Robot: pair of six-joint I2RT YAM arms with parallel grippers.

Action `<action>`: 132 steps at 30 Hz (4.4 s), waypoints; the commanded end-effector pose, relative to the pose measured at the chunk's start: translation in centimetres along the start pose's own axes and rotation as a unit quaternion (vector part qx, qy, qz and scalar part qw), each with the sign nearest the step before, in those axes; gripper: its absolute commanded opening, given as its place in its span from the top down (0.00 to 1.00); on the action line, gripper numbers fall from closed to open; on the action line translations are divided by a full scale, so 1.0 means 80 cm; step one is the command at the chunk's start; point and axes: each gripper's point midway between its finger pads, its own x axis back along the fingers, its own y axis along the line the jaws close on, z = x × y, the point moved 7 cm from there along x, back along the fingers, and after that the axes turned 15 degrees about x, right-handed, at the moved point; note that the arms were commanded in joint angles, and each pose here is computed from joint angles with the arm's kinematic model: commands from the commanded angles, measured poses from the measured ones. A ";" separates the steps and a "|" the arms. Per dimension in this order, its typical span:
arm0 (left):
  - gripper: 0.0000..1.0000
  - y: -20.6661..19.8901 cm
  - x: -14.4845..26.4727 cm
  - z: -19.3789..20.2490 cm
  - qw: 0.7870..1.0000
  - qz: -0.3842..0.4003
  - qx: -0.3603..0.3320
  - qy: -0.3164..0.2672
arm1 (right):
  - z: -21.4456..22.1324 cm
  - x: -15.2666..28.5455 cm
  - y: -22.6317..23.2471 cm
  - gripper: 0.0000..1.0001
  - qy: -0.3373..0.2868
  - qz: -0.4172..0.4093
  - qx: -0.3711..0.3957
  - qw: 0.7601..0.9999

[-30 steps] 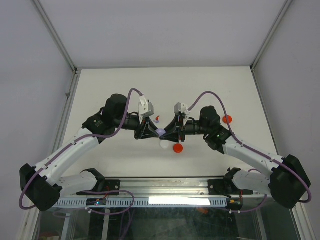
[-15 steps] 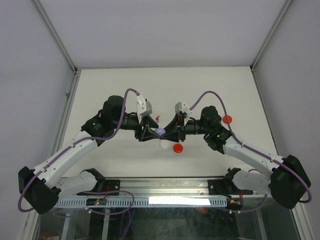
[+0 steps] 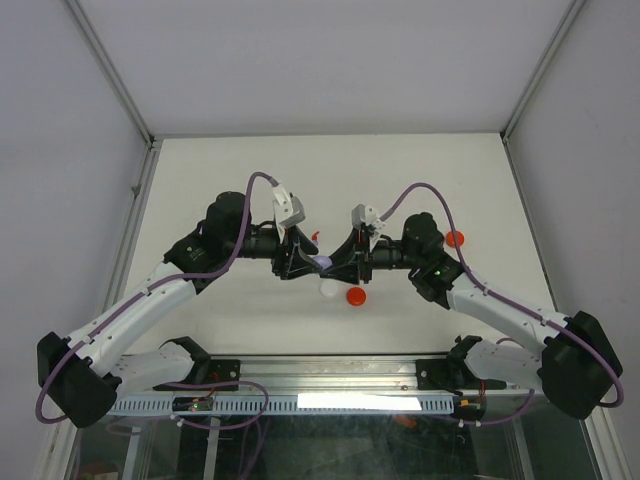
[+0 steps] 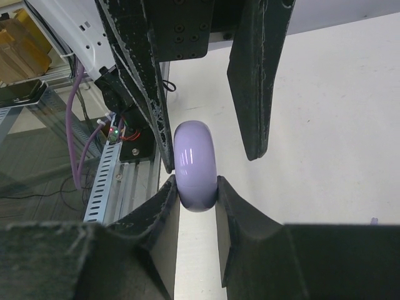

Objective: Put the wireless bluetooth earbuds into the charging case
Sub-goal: Open the charging case, then pick up the earbud from the center of the board.

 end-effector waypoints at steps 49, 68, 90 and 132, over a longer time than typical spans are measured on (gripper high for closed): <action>0.38 0.033 0.022 -0.023 0.972 -0.159 0.121 -0.127 | 0.017 0.030 -0.030 1.00 0.039 0.187 0.006 0.982; 0.40 0.141 -0.061 0.029 0.932 -0.278 0.227 -0.062 | 0.066 0.084 -0.035 1.00 0.064 0.377 -0.009 0.924; 0.48 0.232 -0.126 0.061 0.925 -0.327 0.193 0.017 | 0.073 0.094 -0.033 1.00 0.064 0.401 -0.006 0.914; 0.65 0.225 -0.143 0.098 0.900 -0.387 0.179 0.094 | 0.071 0.098 -0.033 1.00 0.056 0.403 -0.010 0.914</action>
